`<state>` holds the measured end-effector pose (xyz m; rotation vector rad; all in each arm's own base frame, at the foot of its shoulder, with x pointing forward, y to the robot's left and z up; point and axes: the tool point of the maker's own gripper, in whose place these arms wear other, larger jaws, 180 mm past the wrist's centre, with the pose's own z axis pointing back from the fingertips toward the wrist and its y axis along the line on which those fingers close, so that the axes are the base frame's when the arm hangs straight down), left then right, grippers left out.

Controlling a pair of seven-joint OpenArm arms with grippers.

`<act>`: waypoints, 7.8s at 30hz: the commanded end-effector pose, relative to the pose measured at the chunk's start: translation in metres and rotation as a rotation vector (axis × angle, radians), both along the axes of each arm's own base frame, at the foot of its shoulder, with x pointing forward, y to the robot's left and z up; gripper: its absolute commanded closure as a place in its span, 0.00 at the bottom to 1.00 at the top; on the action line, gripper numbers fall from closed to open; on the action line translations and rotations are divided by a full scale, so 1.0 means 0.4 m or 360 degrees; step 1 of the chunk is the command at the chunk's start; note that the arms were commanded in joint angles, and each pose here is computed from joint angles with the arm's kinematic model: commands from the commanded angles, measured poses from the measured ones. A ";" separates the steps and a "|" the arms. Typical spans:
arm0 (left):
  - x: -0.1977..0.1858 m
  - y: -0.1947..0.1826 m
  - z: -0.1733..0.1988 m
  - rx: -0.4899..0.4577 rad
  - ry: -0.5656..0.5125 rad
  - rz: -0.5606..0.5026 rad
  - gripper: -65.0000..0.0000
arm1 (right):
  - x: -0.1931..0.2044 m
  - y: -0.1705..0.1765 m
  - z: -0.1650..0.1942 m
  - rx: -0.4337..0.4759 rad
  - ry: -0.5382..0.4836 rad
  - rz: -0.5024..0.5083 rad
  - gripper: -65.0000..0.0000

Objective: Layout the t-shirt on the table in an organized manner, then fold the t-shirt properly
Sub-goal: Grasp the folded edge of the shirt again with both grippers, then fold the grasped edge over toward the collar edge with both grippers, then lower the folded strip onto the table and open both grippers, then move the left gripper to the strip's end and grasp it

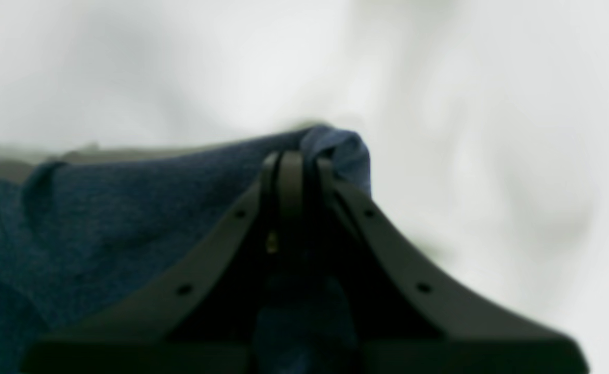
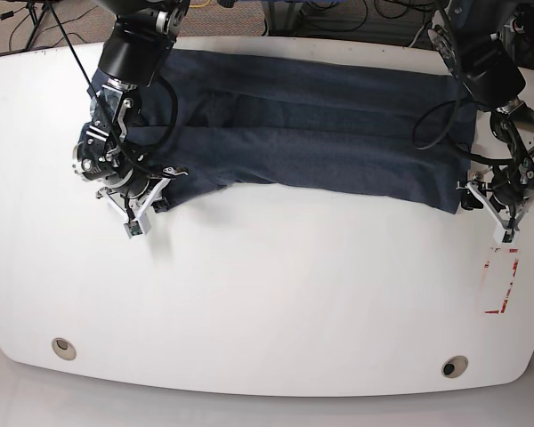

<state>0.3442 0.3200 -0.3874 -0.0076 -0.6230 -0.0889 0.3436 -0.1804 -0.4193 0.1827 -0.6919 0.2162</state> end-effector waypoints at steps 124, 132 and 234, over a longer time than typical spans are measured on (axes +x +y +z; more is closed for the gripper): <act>-0.288 0.021 0.071 0.0545 0.0328 -0.0294 0.96 | -0.448 -0.120 0.059 -0.0604 0.0473 0.0049 0.95; -0.295 0.025 0.068 0.0552 0.0342 -0.0297 0.96 | -0.488 -0.103 0.045 -0.0552 0.0516 0.0071 0.95; -0.156 -0.027 0.146 0.0026 -0.0084 -0.0021 0.36 | -0.201 -0.225 -0.018 -0.0171 0.0214 -0.0021 0.79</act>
